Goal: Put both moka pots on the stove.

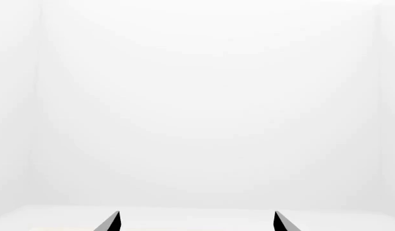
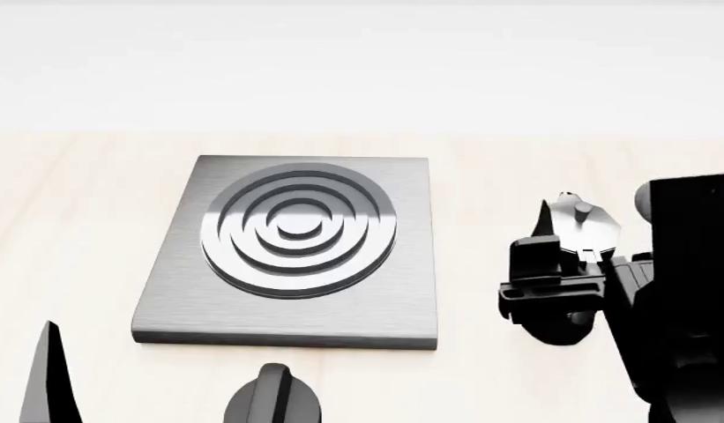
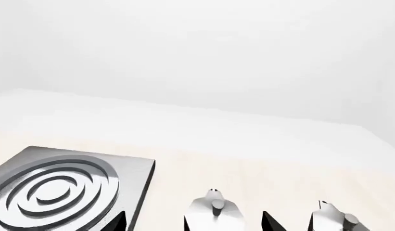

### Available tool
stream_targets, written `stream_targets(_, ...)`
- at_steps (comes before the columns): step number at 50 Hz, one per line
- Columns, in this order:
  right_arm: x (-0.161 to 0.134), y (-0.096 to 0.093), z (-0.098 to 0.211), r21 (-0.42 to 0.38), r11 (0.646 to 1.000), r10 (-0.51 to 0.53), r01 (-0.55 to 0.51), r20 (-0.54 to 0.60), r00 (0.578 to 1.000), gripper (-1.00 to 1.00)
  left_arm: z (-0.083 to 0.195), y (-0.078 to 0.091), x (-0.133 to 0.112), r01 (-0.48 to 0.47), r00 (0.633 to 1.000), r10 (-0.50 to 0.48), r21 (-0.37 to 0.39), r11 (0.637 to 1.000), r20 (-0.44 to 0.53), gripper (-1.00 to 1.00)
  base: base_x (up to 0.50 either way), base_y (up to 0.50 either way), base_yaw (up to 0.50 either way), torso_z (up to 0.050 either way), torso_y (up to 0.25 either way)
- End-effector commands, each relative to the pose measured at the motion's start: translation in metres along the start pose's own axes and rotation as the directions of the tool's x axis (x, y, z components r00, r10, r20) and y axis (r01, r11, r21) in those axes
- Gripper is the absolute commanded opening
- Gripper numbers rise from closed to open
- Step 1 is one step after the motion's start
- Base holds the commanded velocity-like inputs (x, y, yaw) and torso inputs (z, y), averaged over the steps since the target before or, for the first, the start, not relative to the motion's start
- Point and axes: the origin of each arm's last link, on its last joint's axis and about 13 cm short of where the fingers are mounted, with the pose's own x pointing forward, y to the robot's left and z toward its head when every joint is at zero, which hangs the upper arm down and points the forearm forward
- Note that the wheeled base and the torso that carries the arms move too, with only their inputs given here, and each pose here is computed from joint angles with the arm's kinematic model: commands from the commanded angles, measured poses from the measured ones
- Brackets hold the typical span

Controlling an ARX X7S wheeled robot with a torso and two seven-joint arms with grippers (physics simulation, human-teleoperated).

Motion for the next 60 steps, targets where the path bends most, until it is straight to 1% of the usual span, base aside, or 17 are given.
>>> stream_targets(1,0.017,-0.01,-0.012,0.037,0.999,0.007,-0.004,-0.083,0.997,1.0,-0.001,-0.001,0.0,0.005,1.0,-0.005,-0.002,1.0,-0.002,1.0,0.0,0.0,0.0,0.0,0.0)
stream_targets(5,0.019,-0.009,-0.012,0.036,0.999,0.01,-0.006,-0.092,0.996,1.0,-0.001,-0.001,0.0,0.009,1.0,-0.009,-0.001,1.0,-0.003,1.0,0.0,0.0,0.0,0.0,0.0)
stream_targets(13,0.032,-0.011,-0.02,0.026,0.999,0.022,-0.019,-0.135,0.991,1.0,0.0,0.0,0.0,0.001,1.0,-0.001,-0.002,1.0,-0.001,1.0,0.0,0.0,0.0,0.0,0.0)
stream_targets(28,0.045,-0.02,-0.041,0.056,0.998,0.017,-0.006,-0.2,0.98,1.0,0.0,0.0,0.001,0.001,1.0,-0.001,0.0,1.0,-0.001,1.0,0.0,0.0,0.0,0.0,0.0)
stream_targets(38,0.047,-0.019,-0.047,0.06,0.998,0.025,-0.012,-0.219,0.975,1.0,-0.002,0.0,0.0,0.002,1.0,-0.002,0.003,1.0,-0.003,1.0,0.0,0.0,0.0,0.0,0.0)
stream_targets(60,0.061,-0.024,-0.077,0.092,0.996,0.018,0.009,-0.293,0.956,1.0,-0.003,0.0,0.0,0.0,1.0,0.0,0.005,1.0,-0.004,1.0,0.0,0.0,0.0,0.0,0.0)
